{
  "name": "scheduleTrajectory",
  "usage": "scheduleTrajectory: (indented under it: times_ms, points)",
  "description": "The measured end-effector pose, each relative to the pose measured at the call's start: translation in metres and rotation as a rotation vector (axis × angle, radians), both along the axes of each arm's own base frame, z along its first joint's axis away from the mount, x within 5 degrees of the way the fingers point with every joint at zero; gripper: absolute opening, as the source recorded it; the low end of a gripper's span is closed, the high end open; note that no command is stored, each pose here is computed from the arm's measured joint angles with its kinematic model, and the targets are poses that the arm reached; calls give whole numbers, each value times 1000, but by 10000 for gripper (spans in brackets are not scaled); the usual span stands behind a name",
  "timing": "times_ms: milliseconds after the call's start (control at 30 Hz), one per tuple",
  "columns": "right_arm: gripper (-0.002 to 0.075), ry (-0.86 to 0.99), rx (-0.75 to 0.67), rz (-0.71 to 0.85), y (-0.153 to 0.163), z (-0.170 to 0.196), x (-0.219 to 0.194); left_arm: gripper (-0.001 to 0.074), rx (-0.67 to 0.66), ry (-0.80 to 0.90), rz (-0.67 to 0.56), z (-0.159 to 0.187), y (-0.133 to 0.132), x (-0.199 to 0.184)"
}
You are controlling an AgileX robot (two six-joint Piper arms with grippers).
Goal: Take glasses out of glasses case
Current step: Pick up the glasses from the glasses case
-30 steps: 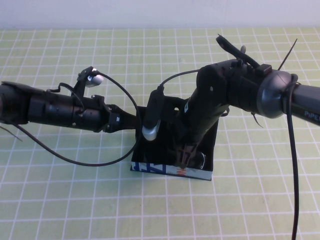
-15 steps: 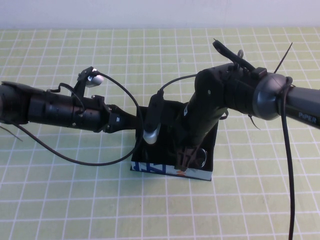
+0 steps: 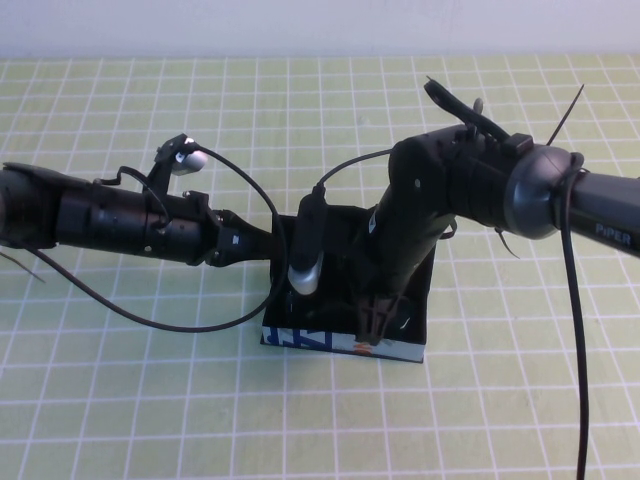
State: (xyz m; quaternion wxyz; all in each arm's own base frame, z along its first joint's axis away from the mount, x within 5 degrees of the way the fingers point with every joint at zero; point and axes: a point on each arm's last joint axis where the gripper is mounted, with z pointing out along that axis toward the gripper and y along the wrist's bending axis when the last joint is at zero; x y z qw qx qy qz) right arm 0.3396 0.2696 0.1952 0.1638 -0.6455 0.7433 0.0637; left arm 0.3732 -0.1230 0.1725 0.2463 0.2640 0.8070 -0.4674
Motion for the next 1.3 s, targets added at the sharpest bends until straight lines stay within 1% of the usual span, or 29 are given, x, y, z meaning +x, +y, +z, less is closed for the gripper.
scheduleTrajectory:
  times_ms: [233,300,500,600,733,900,1000,1100,1200,1300]
  points:
    - [57,7,4,4,1,1,-1,-4,0,0,0,0,0,0]
    - [34,12,1,6,1,1,-2,-4,0,0,0,0,0,0]
    - [25,28,10,-45,2,9,-1,-4,-1,0,-1,0,0,0]
    - [16,47,2,-89,0,20,-2,-4,-7,3,-9,1,0,-1]
    - [15,48,33,-141,-5,51,-10,-4,-15,0,-13,7,-1,-2]
    - [15,74,58,-222,-16,86,-26,-4,-15,-43,-23,25,0,-7]
    - [15,76,77,-289,-25,108,-36,-4,-14,-69,-26,37,0,-10]
    - [15,45,97,-377,-41,127,-51,-4,-4,-95,-35,49,1,-14]
    - [15,0,101,-496,-61,135,-66,-4,6,-109,-39,58,2,-18]
    - [15,-20,149,-652,-84,133,-79,-4,10,-118,-38,64,2,-20]
